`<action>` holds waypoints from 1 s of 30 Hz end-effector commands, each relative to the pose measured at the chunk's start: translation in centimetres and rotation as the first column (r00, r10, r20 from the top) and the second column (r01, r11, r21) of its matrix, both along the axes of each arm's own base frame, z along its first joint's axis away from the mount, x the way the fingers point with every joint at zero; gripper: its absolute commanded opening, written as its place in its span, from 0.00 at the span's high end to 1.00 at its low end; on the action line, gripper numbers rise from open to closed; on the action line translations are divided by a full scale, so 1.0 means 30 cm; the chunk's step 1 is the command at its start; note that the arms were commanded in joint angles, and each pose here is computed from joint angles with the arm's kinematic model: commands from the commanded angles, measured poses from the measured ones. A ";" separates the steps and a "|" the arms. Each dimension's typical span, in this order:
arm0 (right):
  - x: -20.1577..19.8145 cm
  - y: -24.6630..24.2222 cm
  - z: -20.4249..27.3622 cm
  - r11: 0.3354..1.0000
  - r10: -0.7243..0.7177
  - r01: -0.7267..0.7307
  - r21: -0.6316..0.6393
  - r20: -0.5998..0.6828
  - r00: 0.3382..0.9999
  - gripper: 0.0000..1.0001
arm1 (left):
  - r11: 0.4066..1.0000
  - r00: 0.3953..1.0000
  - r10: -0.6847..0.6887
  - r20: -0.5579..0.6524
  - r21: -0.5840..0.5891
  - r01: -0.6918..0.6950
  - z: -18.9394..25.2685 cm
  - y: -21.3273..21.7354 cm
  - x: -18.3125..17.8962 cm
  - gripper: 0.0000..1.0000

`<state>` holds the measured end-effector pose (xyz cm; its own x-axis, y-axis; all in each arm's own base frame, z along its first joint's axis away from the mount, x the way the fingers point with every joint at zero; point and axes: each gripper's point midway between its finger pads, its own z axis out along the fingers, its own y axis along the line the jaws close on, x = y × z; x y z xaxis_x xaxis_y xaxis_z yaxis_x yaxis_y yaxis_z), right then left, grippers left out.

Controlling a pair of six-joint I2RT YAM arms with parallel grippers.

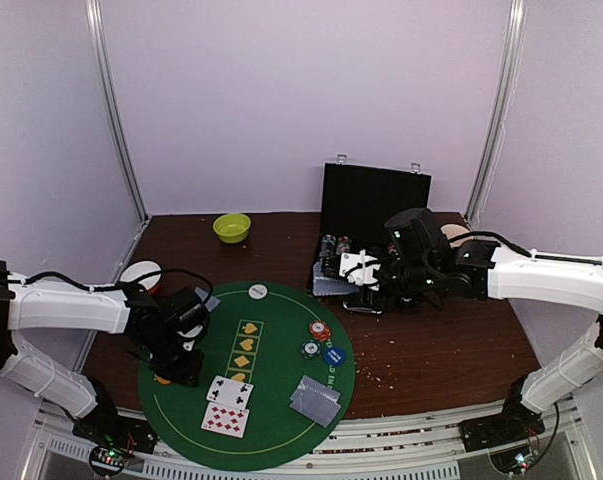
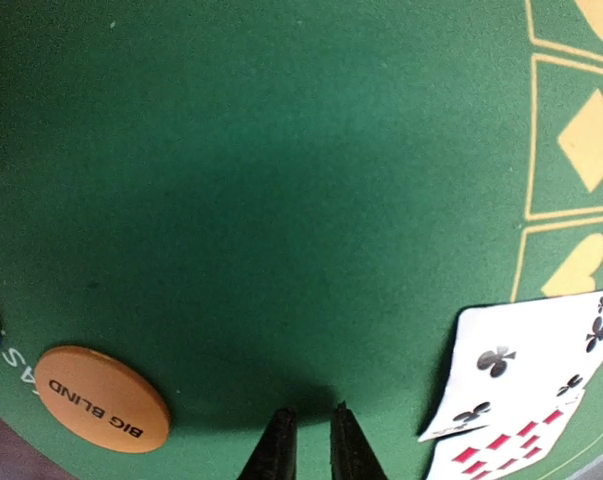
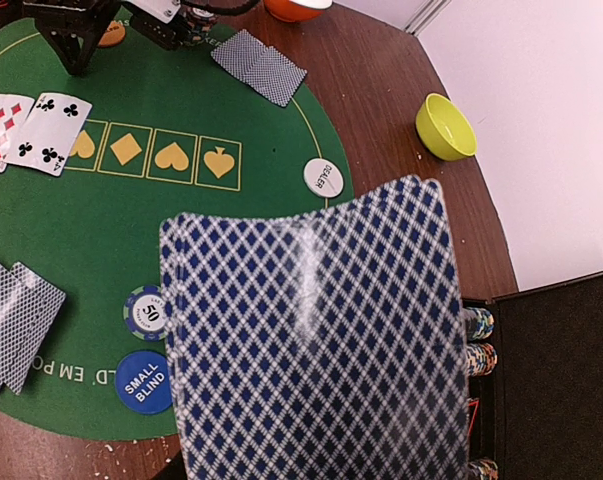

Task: Distribute texas hold em gaming equipment
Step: Adjust the poker card in the community card area.

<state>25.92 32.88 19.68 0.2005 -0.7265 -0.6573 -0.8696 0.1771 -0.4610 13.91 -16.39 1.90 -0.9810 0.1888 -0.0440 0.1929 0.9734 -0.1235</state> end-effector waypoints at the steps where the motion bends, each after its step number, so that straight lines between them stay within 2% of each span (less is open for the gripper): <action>1: -0.002 0.003 0.027 1.000 0.007 -0.007 0.021 0.006 1.000 0.52 | 0.997 1.000 -0.012 -0.008 -0.081 0.012 0.000 -0.055 -0.003 0.85; 10: -0.002 0.004 0.029 1.000 0.008 -0.008 0.020 0.005 1.000 0.52 | 0.990 0.996 -0.082 -0.034 -0.116 0.078 -0.028 -0.140 -0.031 0.86; 30: -0.003 0.005 0.026 1.000 0.011 -0.011 0.019 0.002 1.000 0.52 | 0.978 0.993 -0.118 -0.032 -0.179 0.110 0.010 -0.221 -0.051 0.87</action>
<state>25.90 32.86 19.64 0.1996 -0.7275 -0.6564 -0.8704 0.1761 -0.4598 13.23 -18.38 1.46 -0.9679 0.2467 -0.0487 0.2509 0.9602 -0.1227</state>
